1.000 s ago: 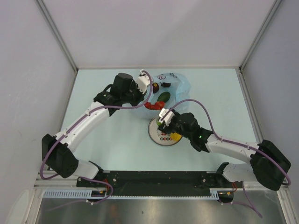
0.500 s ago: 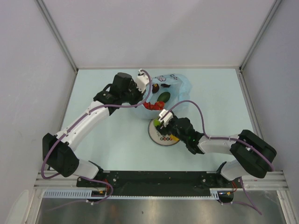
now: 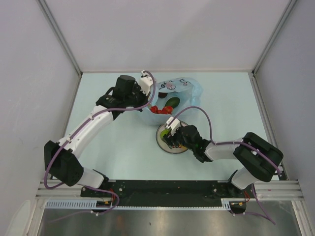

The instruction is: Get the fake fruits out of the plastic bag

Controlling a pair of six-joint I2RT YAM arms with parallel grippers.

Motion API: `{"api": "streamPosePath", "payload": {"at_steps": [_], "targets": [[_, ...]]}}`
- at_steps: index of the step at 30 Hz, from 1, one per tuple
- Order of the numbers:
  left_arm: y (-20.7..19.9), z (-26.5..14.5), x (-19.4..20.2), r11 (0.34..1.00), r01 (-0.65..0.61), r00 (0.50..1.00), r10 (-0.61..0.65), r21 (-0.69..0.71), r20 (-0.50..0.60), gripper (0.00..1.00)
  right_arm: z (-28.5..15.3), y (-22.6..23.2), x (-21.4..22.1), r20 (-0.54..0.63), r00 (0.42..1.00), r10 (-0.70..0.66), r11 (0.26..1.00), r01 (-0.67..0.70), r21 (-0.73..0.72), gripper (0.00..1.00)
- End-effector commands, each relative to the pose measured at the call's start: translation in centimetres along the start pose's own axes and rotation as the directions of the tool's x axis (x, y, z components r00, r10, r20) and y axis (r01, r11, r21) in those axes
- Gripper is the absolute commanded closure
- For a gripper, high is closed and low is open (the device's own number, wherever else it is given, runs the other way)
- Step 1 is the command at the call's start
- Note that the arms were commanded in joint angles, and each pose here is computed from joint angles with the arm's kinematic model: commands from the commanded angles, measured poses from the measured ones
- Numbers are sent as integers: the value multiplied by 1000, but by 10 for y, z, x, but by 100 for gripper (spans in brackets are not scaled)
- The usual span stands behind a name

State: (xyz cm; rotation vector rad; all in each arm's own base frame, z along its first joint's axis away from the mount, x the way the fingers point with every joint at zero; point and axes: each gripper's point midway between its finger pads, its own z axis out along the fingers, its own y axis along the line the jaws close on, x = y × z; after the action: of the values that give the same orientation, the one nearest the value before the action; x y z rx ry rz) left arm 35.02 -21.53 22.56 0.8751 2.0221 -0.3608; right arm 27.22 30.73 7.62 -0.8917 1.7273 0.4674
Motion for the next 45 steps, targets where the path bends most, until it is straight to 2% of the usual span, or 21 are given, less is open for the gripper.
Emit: {"api": "streamPosePath", "payload": {"at_steps": [1,2,3,4,5,6,7,8,14,19,23,27,38,45], "targets": [[0,-18,-26,1000,13,996,-14,9,92,100,-6,23,14,-65,998,-3,995,-4,-104,29],[0,-20,-28,1000,12,995,-13,8,98,100,-9,26,-4,-37,999,-10,993,5,-120,26],[0,-23,-29,1000,15,994,-15,7,104,100,-14,28,3,-93,995,-21,991,9,-131,23],[-1,-27,-33,1000,13,993,-14,7,118,100,-17,28,-5,-95,995,-30,990,17,-137,19],[-1,-31,-35,1000,15,992,-15,7,127,99,-18,26,-31,-61,998,-25,990,17,-138,17],[-1,-33,-36,1000,20,991,-21,10,132,100,-24,27,-29,-109,994,-27,989,10,-149,15],[-3,-35,-37,1000,23,990,-25,19,140,99,-26,27,-37,-113,993,-17,988,-1,-156,4],[-4,-41,-40,999,24,987,-27,21,157,100,-27,28,-64,-73,997,-8,984,-6,-180,0],[-12,-65,-48,999,22,977,-31,47,210,100,-29,38,-73,-219,973,66,960,-122,-254,1],[-8,-77,-54,999,38,968,-46,36,246,100,0,18,-72,-295,946,131,972,-181,-151,12],[0,-81,-54,997,68,964,-73,31,255,100,5,10,-52,-382,912,147,975,-200,-102,13],[-2,-83,-56,996,77,957,-87,47,277,100,7,8,-36,-439,889,130,979,-185,-85,8],[-4,-89,-54,994,87,948,-100,59,302,100,17,-32,-15,-549,834,51,999,-35,40,8],[-3,-89,-53,994,88,947,-102,58,304,100,20,-33,-4,-612,791,4,1000,8,17,7]]}}
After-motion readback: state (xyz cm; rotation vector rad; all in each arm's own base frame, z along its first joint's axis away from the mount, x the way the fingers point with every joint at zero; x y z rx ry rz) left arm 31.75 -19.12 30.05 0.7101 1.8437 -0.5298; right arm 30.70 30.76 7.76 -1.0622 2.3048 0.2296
